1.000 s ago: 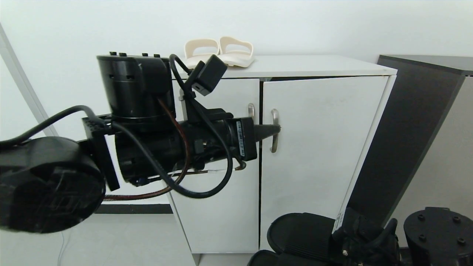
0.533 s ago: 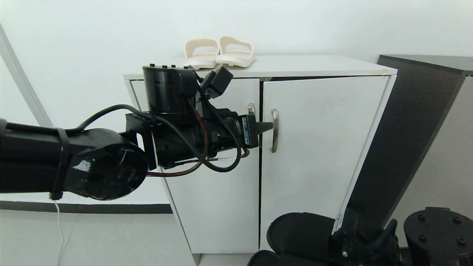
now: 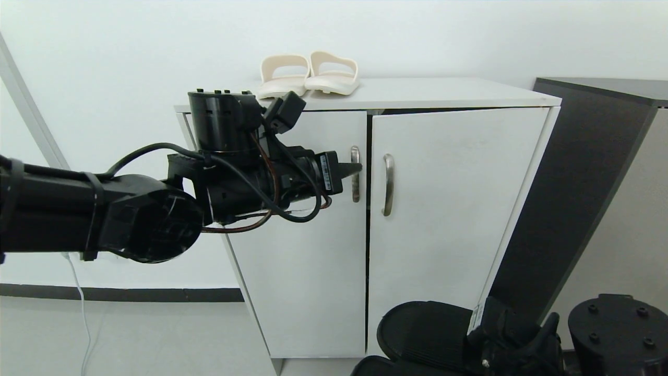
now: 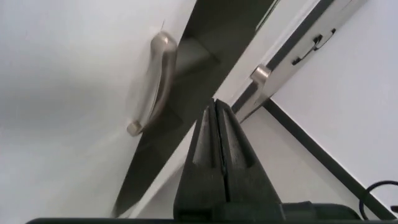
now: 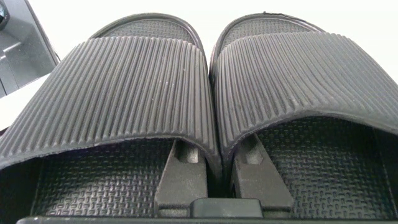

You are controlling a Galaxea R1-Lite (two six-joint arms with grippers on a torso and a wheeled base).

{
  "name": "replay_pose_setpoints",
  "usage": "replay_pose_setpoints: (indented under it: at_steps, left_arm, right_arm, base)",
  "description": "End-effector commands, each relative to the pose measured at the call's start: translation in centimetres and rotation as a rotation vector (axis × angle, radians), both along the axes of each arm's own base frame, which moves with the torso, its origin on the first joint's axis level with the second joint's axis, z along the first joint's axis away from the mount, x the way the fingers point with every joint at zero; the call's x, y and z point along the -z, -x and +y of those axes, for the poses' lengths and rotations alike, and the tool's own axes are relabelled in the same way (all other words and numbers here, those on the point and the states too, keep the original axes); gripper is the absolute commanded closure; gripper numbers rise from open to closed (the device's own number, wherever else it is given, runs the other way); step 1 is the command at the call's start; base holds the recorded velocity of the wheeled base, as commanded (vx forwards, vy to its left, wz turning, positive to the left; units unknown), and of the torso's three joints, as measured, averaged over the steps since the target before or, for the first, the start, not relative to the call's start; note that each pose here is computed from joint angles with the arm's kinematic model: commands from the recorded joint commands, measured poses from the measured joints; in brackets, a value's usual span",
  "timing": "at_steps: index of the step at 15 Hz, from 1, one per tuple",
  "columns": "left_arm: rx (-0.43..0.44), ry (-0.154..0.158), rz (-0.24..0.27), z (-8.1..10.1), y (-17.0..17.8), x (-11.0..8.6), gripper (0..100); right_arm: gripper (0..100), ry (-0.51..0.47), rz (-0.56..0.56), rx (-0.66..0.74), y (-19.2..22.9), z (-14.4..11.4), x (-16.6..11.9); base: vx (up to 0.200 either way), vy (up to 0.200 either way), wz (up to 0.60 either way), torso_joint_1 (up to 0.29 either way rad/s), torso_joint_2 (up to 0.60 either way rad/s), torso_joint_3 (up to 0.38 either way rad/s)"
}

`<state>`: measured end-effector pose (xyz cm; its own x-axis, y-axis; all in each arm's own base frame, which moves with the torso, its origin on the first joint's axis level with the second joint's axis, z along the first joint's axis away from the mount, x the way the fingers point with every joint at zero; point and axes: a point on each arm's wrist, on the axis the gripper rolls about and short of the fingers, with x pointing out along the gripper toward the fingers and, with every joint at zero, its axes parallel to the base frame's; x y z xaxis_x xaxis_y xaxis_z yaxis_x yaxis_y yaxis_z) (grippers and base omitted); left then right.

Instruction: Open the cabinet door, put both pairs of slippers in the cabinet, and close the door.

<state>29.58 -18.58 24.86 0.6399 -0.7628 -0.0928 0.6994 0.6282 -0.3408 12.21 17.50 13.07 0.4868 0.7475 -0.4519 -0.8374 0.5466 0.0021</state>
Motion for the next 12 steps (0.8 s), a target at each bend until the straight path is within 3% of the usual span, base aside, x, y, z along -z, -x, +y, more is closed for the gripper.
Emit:
replay_pose_setpoints:
  at_steps: [1,8,12]
  left_arm:
    - [-0.009,0.003,-0.005,-0.3,-1.1,0.1,100]
    - [-0.002,0.018,-0.03,-2.0,-3.4,0.1,100]
    - [0.028,0.028,-0.046,-3.9,-3.8,0.0,100]
  right_arm:
    - [100,0.003,0.002,-0.003,0.0,0.1,0.1]
    - [100,0.01,0.008,-0.009,0.2,0.0,0.3]
    - [100,0.011,0.009,-0.019,0.4,0.1,0.3]
  base:
    - [0.0,0.0,0.0,0.0,0.0,0.0]
    - [0.0,0.0,0.0,0.0,0.0,0.0]
    - [0.0,0.0,0.0,0.0,0.0,0.0]
